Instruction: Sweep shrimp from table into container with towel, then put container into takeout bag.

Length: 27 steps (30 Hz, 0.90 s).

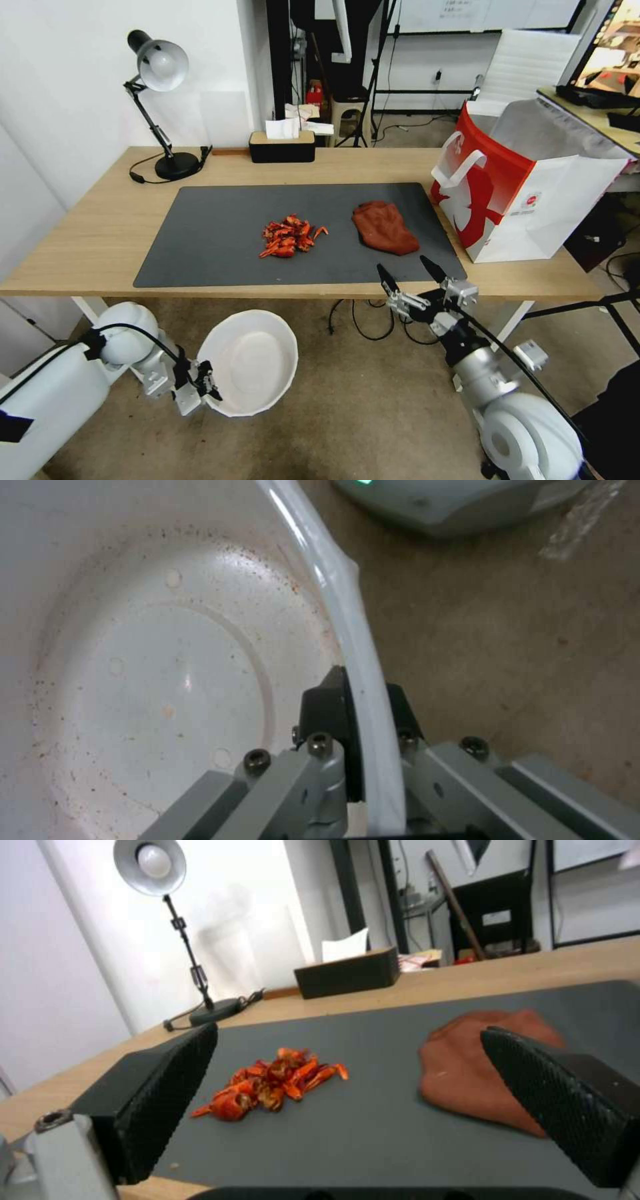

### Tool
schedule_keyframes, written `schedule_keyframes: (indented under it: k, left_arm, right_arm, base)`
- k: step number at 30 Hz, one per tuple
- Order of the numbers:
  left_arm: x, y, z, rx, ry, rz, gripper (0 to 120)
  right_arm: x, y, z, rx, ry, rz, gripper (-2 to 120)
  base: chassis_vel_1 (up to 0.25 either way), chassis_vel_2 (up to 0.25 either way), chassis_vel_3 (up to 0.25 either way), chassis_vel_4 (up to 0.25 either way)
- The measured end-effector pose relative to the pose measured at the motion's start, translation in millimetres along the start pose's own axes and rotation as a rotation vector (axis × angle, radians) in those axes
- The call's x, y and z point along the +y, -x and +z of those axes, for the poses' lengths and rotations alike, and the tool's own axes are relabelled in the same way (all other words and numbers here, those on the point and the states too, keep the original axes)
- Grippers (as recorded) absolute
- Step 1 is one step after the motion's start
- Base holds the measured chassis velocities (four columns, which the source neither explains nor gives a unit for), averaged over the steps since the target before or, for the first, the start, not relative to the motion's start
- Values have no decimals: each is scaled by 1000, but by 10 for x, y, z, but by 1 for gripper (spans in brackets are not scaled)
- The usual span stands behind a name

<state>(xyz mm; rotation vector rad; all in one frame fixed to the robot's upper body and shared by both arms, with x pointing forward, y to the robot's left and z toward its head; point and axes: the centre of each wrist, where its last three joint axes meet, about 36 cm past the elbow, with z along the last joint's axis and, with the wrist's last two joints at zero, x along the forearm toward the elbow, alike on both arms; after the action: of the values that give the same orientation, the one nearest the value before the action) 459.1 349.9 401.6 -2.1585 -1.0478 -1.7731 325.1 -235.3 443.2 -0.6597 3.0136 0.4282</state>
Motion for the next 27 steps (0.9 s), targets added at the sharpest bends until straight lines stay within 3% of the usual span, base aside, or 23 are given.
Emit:
schedule_keyframes:
  k: [4,10,14,27]
  left_arm:
    - [108,-55,75,33,10,-10,0]
    - [138,62,30,28,19,11,0]
    - [153,116,3,27,26,19,0]
    - [201,69,-22,55,60,42,0]
  right_arm:
    - [-67,269,61,21,-22,-5,100]
    - [-311,675,-34,89,-181,136,100]
    - [-438,905,-122,139,-205,229,100]
    - [-543,1648,-137,295,-293,327,100]
  base:
    - [0,0,0,0]
    - [0,0,0,0]
    - [0,0,0,0]
    - [0,0,0,0]
